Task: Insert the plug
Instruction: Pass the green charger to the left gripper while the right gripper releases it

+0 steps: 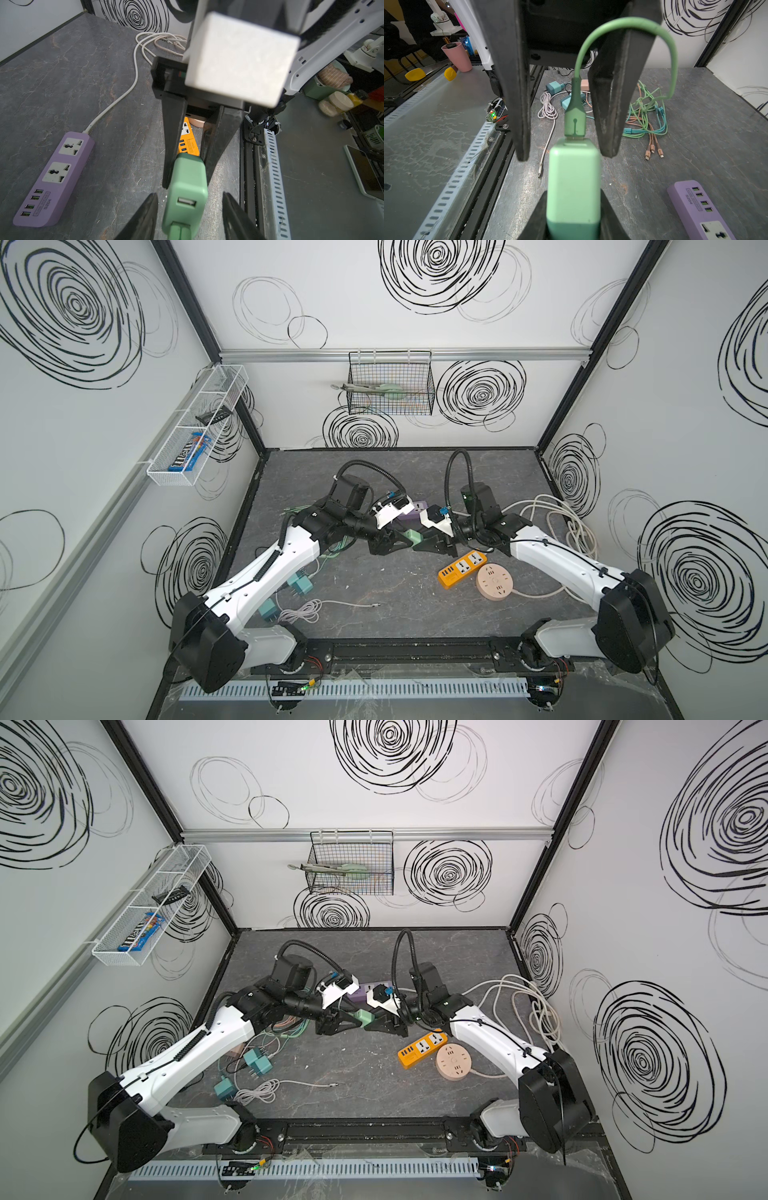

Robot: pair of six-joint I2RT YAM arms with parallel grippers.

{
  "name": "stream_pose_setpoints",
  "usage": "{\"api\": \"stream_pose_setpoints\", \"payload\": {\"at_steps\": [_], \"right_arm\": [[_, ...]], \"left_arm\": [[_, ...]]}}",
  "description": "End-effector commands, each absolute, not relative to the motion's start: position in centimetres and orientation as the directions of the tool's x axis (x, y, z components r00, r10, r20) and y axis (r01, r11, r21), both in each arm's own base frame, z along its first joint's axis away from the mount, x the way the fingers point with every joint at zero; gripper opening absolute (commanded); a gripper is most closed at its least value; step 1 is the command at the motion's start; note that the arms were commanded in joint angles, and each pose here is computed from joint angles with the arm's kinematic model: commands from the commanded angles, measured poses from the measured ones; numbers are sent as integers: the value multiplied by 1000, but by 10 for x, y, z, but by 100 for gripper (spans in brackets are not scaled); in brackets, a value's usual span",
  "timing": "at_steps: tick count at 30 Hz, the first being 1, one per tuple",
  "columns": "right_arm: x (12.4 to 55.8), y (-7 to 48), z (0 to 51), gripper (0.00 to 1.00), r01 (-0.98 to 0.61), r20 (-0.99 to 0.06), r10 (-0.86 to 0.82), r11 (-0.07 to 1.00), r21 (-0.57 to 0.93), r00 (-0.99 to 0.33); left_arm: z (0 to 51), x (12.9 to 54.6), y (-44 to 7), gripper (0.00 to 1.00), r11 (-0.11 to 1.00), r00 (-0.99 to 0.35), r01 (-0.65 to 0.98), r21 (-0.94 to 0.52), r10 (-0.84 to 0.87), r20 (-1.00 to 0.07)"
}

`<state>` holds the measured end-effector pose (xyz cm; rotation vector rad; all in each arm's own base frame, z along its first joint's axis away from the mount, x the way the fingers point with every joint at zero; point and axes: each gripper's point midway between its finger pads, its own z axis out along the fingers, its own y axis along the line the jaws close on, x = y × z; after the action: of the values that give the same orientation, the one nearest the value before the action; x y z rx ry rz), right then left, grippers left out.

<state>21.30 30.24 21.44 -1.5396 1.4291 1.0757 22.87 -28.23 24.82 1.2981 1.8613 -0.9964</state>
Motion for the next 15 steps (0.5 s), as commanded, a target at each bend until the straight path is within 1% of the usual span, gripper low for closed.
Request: {"api": "stream_pose_setpoints", "payload": {"at_steps": [1, 4, 5, 15], "right_arm": [[206, 306, 233, 14, -989, -948, -304, -135, -59, 98], [204, 308, 234, 14, -988, -948, -302, -143, -61, 102], [203, 309, 235, 14, -987, -949, -298, -147, -63, 105], [206, 313, 243, 14, -984, -952, -277, -156, -88, 129]], "left_arm": [[252, 221, -285, 53, 156, -249, 967, -199, 448, -858], [252, 219, -287, 46, 144, -248, 968, -205, 448, -859], [251, 219, -287, 45, 144, -249, 968, -205, 450, -858], [240, 220, -283, 45, 156, -261, 965, -211, 484, -835]]}}
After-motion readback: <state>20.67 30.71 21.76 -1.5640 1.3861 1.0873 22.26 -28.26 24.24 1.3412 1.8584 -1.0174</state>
